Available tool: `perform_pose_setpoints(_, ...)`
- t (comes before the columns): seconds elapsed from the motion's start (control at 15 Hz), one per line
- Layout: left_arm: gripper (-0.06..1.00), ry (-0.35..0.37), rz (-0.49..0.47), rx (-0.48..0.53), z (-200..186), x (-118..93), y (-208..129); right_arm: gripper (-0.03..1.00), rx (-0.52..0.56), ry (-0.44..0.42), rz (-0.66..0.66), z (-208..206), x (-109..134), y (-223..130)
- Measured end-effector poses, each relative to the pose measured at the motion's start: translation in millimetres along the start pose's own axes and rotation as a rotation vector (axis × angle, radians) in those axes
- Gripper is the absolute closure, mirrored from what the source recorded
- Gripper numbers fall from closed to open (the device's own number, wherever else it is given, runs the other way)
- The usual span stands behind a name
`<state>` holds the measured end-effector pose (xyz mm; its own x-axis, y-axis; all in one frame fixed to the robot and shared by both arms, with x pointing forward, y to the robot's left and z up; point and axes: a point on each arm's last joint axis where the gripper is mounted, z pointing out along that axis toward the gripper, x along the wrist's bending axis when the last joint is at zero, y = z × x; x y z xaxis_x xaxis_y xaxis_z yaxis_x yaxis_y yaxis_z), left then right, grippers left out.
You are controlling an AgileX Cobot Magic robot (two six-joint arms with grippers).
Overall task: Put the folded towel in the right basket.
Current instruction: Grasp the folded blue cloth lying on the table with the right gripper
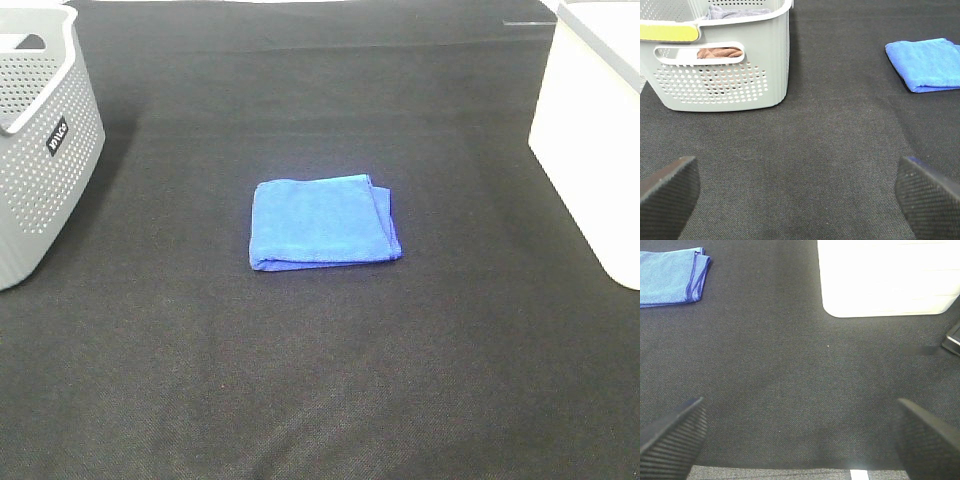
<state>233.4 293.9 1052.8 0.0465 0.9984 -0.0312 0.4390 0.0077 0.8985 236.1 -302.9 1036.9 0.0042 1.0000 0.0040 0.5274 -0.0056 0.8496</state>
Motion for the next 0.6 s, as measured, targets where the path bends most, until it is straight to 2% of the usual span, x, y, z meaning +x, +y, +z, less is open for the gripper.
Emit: perform_pose_setpoints(0.6,-0.04,0.0,0.0,0.0,0.0,0.0,0.0,0.0,0.0,0.0,0.0,0.0,0.0,0.0)
